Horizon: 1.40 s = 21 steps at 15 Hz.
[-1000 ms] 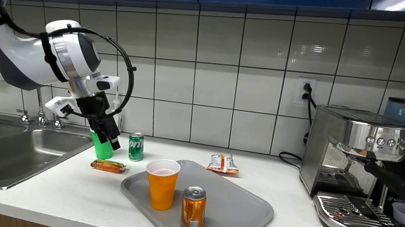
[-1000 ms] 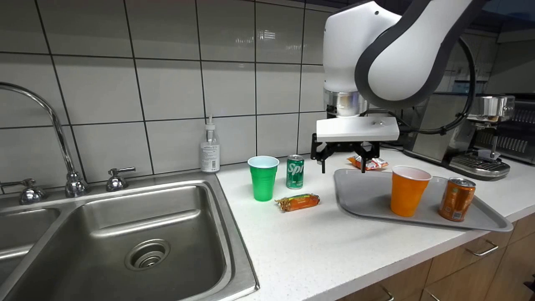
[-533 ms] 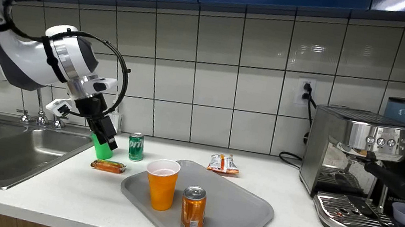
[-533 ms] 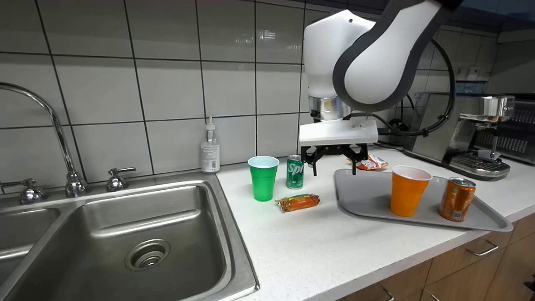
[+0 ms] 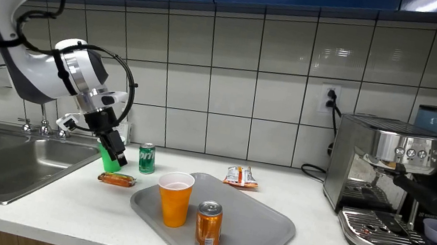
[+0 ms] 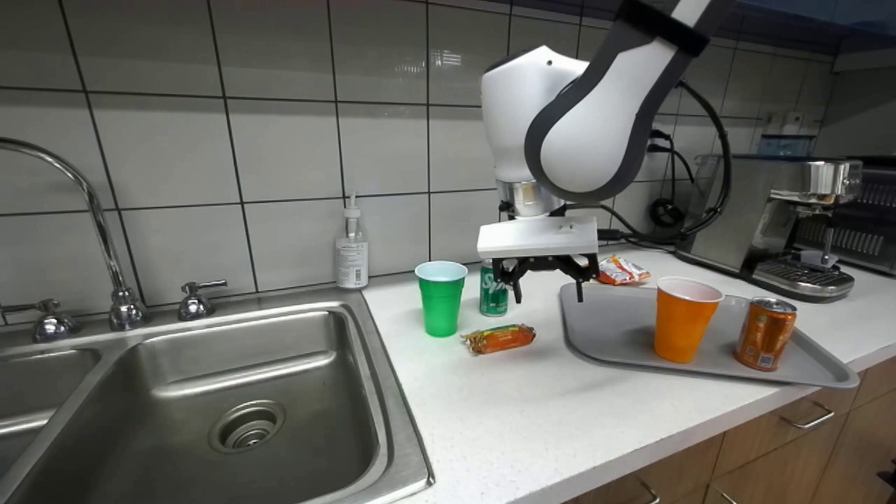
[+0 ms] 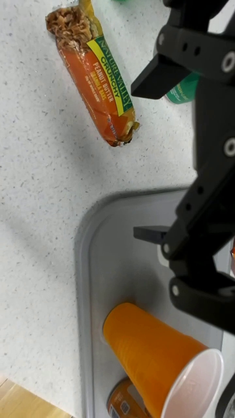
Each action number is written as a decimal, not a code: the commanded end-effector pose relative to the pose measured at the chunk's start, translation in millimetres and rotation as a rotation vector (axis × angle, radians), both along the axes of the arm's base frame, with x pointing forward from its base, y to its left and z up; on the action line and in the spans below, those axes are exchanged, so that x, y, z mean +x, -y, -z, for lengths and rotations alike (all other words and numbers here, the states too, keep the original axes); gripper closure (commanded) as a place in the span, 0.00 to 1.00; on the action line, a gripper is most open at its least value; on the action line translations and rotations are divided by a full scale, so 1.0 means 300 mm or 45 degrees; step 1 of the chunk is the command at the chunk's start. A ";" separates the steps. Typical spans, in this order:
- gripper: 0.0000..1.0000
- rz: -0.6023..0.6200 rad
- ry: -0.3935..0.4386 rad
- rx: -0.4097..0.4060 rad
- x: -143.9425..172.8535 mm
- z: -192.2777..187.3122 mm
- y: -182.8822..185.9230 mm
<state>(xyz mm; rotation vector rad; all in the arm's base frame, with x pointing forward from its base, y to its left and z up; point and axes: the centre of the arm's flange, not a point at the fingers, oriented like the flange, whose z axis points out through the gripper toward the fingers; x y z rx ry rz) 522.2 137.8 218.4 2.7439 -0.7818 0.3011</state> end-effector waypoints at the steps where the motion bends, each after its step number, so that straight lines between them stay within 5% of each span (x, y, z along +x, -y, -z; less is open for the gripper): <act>1: 0.00 0.084 0.004 -0.017 0.057 0.032 -0.050; 21: 0.00 0.591 0.046 0.175 0.190 0.158 -0.087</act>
